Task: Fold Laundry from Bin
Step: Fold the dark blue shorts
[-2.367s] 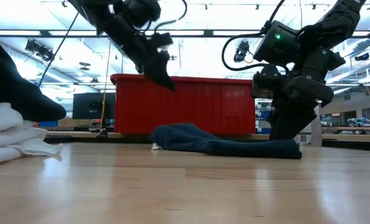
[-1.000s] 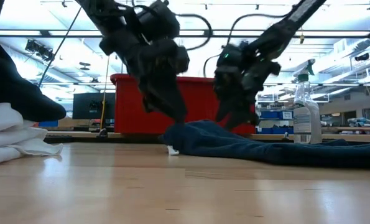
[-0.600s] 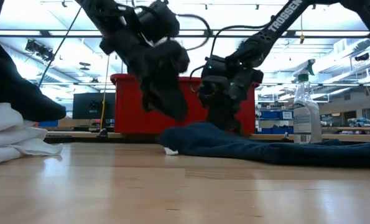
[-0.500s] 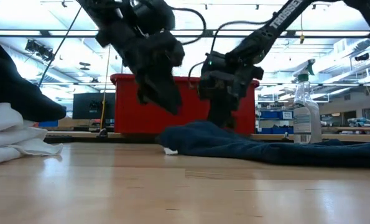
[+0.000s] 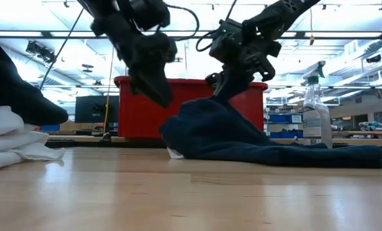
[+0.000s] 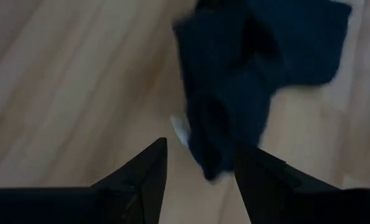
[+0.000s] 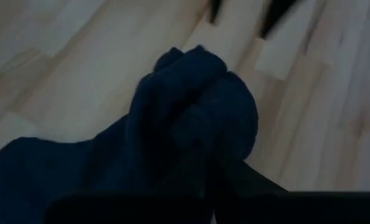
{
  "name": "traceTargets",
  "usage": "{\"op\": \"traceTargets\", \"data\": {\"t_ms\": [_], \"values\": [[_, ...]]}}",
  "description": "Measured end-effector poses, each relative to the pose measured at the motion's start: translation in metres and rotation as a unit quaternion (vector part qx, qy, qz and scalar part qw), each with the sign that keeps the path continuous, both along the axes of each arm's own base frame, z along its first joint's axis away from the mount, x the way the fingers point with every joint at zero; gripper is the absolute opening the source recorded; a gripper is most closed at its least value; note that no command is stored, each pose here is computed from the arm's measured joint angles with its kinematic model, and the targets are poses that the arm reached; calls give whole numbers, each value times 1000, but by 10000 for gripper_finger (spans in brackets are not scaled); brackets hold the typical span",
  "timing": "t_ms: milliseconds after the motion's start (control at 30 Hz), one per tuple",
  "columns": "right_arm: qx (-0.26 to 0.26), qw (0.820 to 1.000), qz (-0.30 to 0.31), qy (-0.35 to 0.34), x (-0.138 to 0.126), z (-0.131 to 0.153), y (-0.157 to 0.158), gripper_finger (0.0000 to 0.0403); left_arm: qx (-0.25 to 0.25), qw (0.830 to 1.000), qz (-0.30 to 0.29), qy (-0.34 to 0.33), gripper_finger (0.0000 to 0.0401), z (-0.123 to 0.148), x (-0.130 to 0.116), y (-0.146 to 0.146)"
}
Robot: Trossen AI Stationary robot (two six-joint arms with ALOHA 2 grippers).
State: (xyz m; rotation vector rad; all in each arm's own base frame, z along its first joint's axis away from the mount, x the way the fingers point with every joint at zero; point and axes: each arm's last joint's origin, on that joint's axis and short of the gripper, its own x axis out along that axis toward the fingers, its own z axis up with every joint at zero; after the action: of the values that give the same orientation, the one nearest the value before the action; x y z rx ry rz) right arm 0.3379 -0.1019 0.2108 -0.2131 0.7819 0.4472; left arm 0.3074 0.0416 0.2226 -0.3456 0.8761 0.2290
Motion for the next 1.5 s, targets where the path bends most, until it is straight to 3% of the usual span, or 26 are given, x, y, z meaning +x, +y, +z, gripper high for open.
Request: {"op": "traceTargets", "data": {"t_ms": [200, 333, 500, 600, 667, 767, 900, 1067, 1167, 1267, 1367, 1500], "values": [[15, 999, 4, 44, 3, -17, 7, 9, -11, 999, -11, -28, 181, -9, 5, 41], [1, 1000, -3, 31, 9, -20, 6, 9, -31, 999, 21, -20, 181, -17, -2, 69], [-2, 996, -86, 24, 16, -28, -11, 20, -51, 997, 51, -30, 181, -12, -11, 84], [45, 987, -145, 54, 19, -44, -19, 45, -56, 997, 50, -26, 181, -10, -13, 83], [79, 983, -150, 74, 19, -56, -21, 74, -62, 997, 51, -20, 181, -11, -13, 80], [88, 981, -145, 91, 19, -64, -22, 130, -66, 997, 44, -14, 181, -12, -11, 74], [73, 982, -149, 86, 14, -52, -21, 197, -57, 998, 19, -25, 181, -10, -6, 65], [32, 979, -189, 65, 4, -20, -23, 240, -24, 997, -17, -70, 181, -8, 6, 61], [30, 969, -233, 73, -7, -1, -21, 245, -18, 996, -20, -83, 181, -16, 14, 64], [66, 967, -229, 94, -17, 6, -13, 242, -38, 994, -36, -94, 181, -33, 24, 71], [125, 961, -223, 109, -24, 3, 5, 232, -55, 992, -59, -101, 181, -53, 33, 79], [149, 954, -224, 132, -33, -11, 33, 219, -70, 990, -60, -107, 181, -71, 42, 93]]}}
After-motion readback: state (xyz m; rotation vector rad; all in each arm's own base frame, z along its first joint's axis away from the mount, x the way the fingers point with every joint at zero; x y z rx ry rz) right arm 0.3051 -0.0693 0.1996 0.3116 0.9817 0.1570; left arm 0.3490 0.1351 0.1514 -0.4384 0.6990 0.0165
